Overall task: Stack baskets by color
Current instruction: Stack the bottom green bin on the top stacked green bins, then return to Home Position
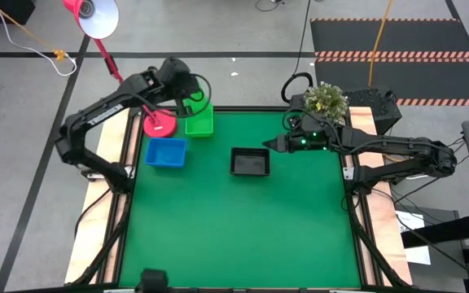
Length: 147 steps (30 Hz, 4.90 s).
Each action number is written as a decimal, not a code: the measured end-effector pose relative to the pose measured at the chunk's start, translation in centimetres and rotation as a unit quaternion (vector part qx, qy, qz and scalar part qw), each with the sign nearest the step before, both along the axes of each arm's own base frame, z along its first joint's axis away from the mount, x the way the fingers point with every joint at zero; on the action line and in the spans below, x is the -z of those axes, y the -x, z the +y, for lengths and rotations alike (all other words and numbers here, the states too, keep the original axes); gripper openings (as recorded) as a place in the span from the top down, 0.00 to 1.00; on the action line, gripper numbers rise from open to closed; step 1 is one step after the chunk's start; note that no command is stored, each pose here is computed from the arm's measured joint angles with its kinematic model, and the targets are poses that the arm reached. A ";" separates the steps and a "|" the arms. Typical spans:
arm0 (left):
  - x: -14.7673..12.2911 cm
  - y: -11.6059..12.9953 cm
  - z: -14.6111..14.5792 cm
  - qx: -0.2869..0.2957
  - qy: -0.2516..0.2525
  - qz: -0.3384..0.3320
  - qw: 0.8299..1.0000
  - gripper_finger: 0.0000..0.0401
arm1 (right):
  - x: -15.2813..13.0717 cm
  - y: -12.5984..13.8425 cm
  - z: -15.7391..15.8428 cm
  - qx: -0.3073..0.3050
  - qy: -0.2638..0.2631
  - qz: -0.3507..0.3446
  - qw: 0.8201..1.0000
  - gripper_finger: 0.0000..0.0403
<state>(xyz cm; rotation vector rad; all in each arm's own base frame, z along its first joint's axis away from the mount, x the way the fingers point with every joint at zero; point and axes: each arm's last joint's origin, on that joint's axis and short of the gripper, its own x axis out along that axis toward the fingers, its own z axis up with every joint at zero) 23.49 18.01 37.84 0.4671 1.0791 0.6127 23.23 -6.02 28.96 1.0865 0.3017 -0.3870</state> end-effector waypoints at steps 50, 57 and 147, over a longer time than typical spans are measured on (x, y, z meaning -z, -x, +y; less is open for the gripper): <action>5.6 -3.1 13.3 0.110 0.276 0.095 0.950 0.98 | 0.7 0.5 -0.2 -0.083 -0.016 0.032 0.996 0.44; 7.7 -3.8 14.0 0.102 0.304 0.105 0.941 0.98 | 0.7 0.5 -0.2 -0.082 -0.017 0.034 0.996 0.44; -5.8 6.9 -13.5 0.097 0.266 -0.329 0.901 0.99 | -6.8 6.5 1.6 -0.161 0.514 -0.116 0.835 1.00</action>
